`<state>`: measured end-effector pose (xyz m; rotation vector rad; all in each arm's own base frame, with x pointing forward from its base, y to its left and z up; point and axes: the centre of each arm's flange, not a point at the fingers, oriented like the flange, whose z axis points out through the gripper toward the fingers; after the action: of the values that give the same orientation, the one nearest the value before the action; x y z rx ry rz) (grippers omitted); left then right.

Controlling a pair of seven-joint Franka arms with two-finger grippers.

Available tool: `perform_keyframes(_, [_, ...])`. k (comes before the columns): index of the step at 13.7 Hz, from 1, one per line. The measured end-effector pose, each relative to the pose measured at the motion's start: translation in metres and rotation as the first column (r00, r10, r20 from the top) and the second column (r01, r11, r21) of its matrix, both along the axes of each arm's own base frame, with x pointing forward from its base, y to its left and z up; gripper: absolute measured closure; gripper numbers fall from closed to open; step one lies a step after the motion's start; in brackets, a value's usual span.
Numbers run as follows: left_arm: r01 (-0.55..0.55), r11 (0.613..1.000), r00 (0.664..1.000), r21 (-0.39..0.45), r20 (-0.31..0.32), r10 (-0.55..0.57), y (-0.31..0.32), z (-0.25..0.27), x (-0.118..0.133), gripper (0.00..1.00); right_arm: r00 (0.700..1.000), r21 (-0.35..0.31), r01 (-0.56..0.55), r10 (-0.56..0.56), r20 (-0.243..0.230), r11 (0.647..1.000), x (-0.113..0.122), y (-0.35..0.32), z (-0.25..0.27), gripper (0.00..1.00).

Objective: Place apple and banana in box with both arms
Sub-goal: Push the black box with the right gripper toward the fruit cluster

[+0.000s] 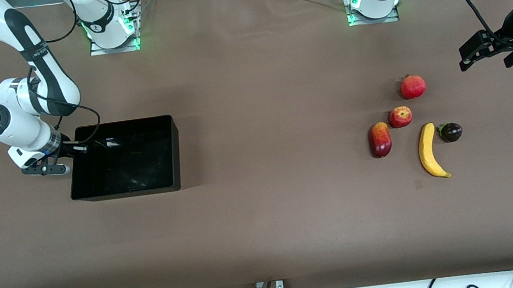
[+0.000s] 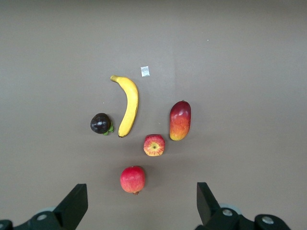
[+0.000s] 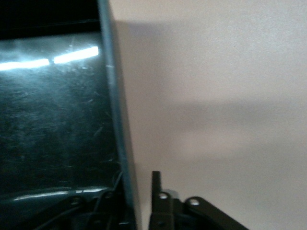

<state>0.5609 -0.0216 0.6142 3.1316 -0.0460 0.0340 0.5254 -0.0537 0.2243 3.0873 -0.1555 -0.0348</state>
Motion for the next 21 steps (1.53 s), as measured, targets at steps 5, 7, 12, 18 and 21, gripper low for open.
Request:
perform_keyframes(5, [0.0, 1.0, 1.0, 0.0, 0.001, 0.0, 0.0, 0.0, 0.0, 0.0, 0.998, 0.025, -0.054, 0.053, 0.026, 0.998, 0.021, 0.035, 0.025, 0.96])
perform_keyframes(7, [0.0, 1.0, 1.0, 0.0, 0.001, 0.0, 0.0, 0.0, 0.0, 0.0, 0.996, 0.083, -0.086, 0.086, 0.007, 0.993, 0.042, 0.081, 0.053, 0.96])
perform_keyframes(12, [0.0, 1.0, 1.0, 0.0, 0.001, 0.0, 0.0, 0.0, 0.0, 0.0, 0.998, 0.229, -0.016, 0.03, -0.059, 0.973, 0.075, 0.279, 0.132, 0.96])
perform_keyframes(18, [-0.001, 1.0, 1.0, 0.0, 0.001, 0.001, 0.0, 0.001, 0.0, 0.0, 0.995, 0.274, 0.079, -0.06, -0.079, 0.959, 0.04, 0.497, 0.063, 0.96])
perform_keyframes(21, [-0.001, 1.0, 1.0, 0.0, 0.001, 0.001, 0.001, 0.0, 0.0, 0.0, 0.999, 0.308, 0.042, -0.031, -0.039, 0.95, 0.024, 0.552, 0.038, 0.96])
